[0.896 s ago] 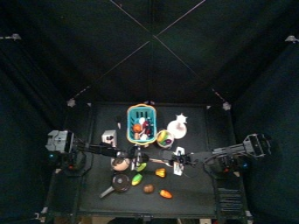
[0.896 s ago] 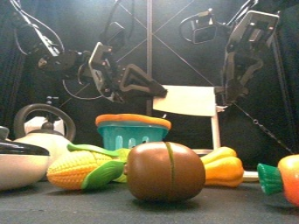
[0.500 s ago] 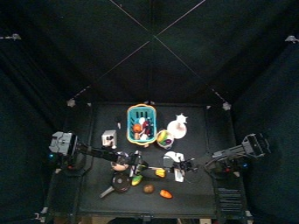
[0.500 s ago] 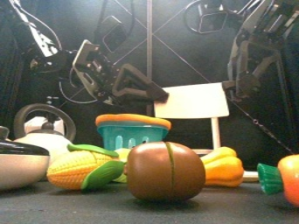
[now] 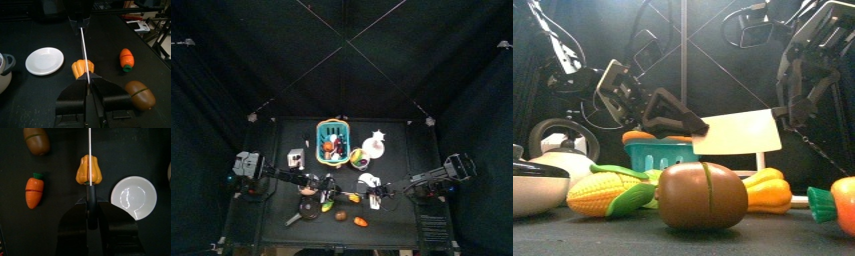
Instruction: Cut squash
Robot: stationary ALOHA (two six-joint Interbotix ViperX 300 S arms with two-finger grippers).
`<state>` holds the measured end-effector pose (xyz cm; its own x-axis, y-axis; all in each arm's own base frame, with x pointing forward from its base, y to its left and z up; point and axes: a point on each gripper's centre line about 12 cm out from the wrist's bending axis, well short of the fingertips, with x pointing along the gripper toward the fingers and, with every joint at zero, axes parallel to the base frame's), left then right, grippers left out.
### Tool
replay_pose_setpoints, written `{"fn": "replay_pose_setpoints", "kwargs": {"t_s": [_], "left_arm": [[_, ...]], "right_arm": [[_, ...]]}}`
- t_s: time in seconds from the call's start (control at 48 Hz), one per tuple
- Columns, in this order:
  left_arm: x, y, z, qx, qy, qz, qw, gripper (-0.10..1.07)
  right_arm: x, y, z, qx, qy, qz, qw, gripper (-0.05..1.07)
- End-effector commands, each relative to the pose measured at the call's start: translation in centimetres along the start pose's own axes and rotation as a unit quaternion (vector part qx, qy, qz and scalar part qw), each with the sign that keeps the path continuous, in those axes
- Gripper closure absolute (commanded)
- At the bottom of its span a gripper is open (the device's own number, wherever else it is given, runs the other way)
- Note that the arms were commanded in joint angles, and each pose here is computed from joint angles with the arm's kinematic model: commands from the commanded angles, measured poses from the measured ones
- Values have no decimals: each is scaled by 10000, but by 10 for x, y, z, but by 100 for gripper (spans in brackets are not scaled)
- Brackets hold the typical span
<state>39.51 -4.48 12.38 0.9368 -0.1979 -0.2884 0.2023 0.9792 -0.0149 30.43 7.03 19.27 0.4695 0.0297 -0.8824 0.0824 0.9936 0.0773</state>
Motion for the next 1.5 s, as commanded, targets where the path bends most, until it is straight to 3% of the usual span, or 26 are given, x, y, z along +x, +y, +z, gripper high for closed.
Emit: {"fn": "replay_pose_setpoints", "kwargs": {"t_s": [0.0, 1.479], "left_arm": [[1, -2, 5, -14, -86, -10, 10000, 49], [10, -1, -14, -198, 172, 86, 9996, 49]], "right_arm": [[-3, 3, 2, 46, -43, 71, 10000, 76], [13, 0, -5, 105, 112, 49, 9999, 76]]}}
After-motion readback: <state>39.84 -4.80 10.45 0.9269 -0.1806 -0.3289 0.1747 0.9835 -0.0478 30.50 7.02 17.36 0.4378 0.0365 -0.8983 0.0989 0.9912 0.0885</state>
